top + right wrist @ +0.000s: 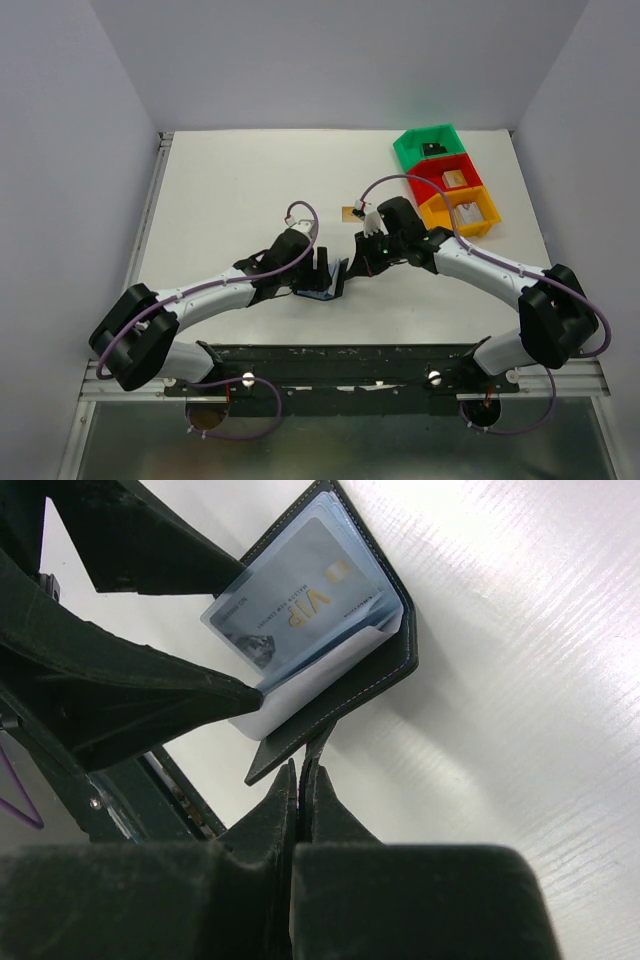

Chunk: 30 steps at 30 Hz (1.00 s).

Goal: Take the credit cards out of the card holder
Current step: Remove the credit card from the card holder.

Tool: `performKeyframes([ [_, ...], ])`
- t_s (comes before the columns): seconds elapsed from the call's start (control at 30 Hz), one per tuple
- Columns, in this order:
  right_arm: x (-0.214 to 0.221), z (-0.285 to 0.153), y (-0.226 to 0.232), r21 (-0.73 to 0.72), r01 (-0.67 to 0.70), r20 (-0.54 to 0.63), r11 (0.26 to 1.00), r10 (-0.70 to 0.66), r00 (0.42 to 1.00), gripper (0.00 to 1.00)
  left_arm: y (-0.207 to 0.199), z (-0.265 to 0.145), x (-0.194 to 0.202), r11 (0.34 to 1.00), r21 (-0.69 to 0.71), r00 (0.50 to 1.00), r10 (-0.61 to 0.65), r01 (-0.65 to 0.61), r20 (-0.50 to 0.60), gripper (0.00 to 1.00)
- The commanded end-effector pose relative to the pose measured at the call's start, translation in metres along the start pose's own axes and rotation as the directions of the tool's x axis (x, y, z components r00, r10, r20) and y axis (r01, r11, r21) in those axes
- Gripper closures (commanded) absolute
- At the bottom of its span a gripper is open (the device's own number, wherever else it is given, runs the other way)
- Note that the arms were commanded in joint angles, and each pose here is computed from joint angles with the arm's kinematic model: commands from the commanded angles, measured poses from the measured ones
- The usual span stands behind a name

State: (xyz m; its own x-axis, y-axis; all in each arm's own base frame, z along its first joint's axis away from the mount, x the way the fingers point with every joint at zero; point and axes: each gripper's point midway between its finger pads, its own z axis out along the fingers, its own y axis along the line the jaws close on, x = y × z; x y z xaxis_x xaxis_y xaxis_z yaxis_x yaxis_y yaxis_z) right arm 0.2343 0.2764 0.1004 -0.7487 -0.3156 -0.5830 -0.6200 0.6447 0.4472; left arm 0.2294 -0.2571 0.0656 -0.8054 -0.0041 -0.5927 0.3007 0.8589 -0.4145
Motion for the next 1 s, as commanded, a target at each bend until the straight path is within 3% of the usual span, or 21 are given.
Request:
performKeyframes([
  [0.0, 0.0, -0.005, -0.001, 0.01, 0.003, 0.01, 1.0, -0.003, 1.0, 1.0, 0.012, -0.007, -0.009, 0.997, -0.077, 0.999, 0.004, -0.002, 0.035, 0.17],
  [0.43, 0.001, -0.005, -0.004, 0.02, -0.004, 0.01, 1.0, 0.004, 1.0, 1.0, 0.009, -0.017, -0.026, 0.997, -0.073, 0.994, 0.031, -0.023, 0.101, 0.07],
  [0.47, 0.002, -0.005, -0.004, 0.021, -0.007, 0.006, 1.0, 0.007, 1.0, 1.0, 0.005, -0.016, -0.026, 0.998, -0.058, 0.995, 0.033, -0.027, 0.098, 0.01],
  [0.8, 0.007, -0.004, -0.016, 0.079, -0.048, 0.006, 0.996, 0.048, 0.999, 0.99, -0.027, -0.002, -0.016, 0.994, 0.093, 0.998, 0.061, -0.064, 0.034, 0.02],
  [0.97, 0.009, -0.014, -0.034, 0.201, -0.109, 0.029, 0.974, 0.105, 0.994, 0.66, -0.028, -0.011, -0.023, 0.994, 0.096, 0.996, 0.043, -0.05, 0.077, 0.02],
])
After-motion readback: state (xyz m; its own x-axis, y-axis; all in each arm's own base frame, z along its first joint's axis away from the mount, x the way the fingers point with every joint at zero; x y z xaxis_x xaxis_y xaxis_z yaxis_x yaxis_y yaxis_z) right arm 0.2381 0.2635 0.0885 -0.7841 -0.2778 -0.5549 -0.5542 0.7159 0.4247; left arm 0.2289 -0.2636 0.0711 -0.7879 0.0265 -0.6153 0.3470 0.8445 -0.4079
